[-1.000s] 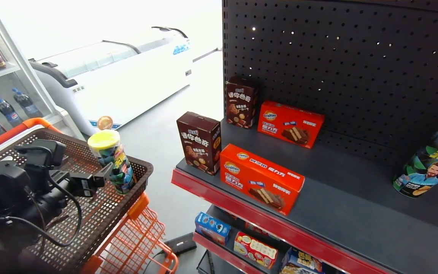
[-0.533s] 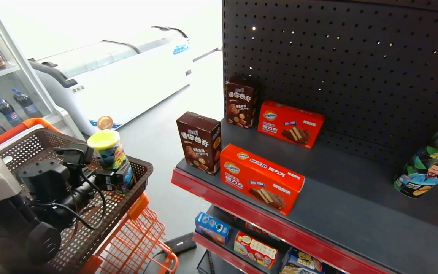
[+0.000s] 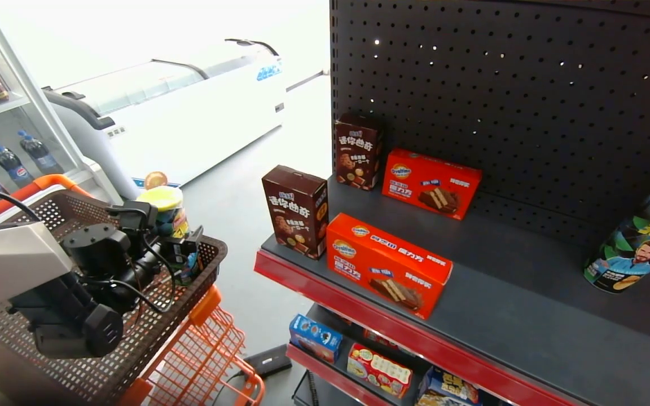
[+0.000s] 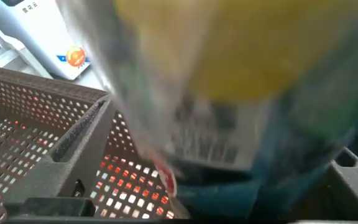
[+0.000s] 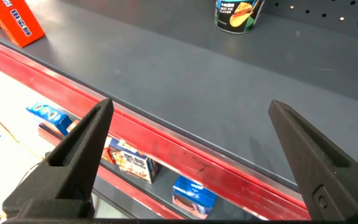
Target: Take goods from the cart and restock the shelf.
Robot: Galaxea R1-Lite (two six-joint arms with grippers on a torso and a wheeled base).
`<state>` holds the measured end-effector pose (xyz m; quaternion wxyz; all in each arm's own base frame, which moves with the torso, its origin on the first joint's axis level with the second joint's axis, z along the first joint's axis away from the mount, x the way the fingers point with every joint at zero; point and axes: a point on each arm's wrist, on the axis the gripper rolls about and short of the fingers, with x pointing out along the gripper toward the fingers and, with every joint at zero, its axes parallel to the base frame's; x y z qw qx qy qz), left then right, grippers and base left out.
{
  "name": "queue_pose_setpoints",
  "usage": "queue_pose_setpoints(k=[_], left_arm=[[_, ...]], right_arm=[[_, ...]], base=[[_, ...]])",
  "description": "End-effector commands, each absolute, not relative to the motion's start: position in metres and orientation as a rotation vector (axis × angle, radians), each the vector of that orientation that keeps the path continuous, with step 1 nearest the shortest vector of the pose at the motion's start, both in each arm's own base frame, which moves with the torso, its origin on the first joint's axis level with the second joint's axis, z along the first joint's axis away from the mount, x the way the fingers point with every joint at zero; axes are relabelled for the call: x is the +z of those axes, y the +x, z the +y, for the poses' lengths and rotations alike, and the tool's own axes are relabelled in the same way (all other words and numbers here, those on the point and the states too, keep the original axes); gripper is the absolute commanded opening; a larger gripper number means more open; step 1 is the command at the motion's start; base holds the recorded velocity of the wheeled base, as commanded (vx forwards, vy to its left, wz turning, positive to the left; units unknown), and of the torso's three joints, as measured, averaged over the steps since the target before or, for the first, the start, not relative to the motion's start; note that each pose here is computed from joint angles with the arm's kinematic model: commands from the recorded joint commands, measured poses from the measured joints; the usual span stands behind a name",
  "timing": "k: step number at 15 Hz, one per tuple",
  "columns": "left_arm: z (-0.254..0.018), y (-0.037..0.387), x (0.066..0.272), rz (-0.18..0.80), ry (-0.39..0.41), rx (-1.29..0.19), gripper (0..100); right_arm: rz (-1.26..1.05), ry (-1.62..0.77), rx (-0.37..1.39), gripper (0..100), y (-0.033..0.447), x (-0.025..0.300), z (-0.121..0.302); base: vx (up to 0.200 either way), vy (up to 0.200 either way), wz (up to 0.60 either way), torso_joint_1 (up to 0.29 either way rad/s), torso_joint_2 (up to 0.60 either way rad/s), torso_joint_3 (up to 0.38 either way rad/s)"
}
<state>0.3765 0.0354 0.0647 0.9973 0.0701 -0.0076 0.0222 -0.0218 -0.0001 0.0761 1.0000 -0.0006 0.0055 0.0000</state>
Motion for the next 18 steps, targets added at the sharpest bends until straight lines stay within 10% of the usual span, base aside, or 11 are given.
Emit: queue_pose_setpoints(k=[1,2,18], left_arm=[[0.037,0.388,0.059,-0.029,0.144,0.022,100],[0.038,0.389,0.062,-0.04,0.148,0.012,0],[0.007,0.322,0.18,-0.217,0.15,-0.076,0]], right_arm=[[0.011,-0.002,0.0,100,-0.022,0.076,0.0],[0.011,-0.002,0.0,100,-0.022,0.076,0.0],[0.011,-0.002,0.002,100,-0.022,0.076,0.0]], base=[[0.0,0.0,0.0,0.0,0.0,0.0],[0.0,0.0,0.0,0.0,0.0,0.0],[0.0,0.0,0.0,0.0,0.0,0.0]])
